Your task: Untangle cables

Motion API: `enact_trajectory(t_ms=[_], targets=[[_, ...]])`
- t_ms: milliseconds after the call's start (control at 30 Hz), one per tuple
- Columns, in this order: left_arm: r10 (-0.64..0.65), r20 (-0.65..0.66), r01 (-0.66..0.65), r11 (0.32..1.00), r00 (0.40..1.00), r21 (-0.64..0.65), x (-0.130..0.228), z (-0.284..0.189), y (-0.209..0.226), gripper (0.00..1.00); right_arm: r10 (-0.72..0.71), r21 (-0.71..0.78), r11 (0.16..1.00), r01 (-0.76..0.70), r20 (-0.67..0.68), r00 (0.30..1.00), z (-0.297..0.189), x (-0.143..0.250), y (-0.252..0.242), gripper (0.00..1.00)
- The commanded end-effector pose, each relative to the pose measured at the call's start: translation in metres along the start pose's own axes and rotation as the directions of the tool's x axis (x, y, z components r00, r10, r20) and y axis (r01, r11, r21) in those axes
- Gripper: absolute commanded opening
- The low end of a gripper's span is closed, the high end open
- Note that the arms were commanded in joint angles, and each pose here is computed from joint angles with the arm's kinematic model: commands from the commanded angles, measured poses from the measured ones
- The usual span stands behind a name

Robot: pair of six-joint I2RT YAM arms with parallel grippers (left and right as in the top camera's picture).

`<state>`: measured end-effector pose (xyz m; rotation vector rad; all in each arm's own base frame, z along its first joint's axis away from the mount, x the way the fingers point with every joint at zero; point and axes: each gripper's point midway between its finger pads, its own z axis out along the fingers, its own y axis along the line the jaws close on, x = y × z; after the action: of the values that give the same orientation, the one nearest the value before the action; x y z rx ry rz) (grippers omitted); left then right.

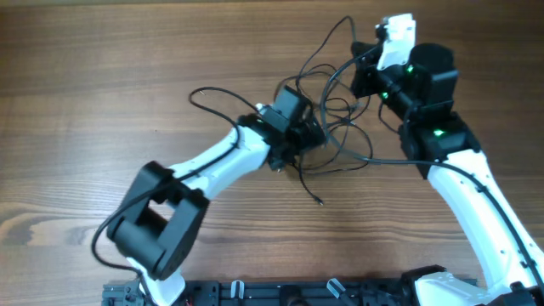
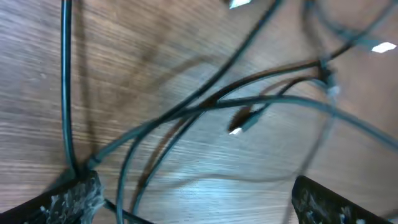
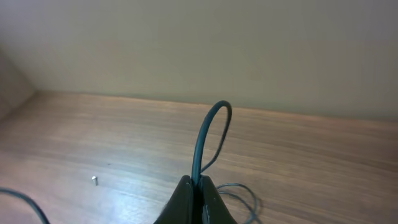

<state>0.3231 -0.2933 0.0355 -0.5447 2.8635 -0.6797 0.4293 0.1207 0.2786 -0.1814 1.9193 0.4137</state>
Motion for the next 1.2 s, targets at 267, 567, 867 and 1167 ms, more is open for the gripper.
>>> enact_trajectory(t_ms=[267, 567, 867, 1167], targets=[[-0.077, -0.075, 0.06, 0.976, 0.994, -0.211, -0.005, 0.053, 0.075, 0.75, -0.124, 0.279, 0.96, -0.024, 0.499, 0.858, -0.151, -0.231, -0.093, 0.04], [-0.379, -0.056, 0.332, 0.865, 0.924, -0.376, -0.05, 0.014, 0.167, 0.72, -0.283, 0.761, 0.624, -0.18, 0.434, 0.856, -0.269, -0.229, -0.257, 0.04], [-0.387, -0.052, 0.342, 0.862, 0.921, -0.375, -0.053, 0.013, 0.169, 0.75, 0.037, 0.959, 0.275, -0.065, 0.057, 0.998, -0.283, -0.063, -0.454, 0.04], [-0.358, -0.047, 0.321, 0.881, 0.933, -0.347, -0.054, 0.018, 0.159, 0.6, 0.534, 0.946, 0.321, -0.039, -0.147, 0.833, -0.232, 0.16, -0.523, 0.08]])
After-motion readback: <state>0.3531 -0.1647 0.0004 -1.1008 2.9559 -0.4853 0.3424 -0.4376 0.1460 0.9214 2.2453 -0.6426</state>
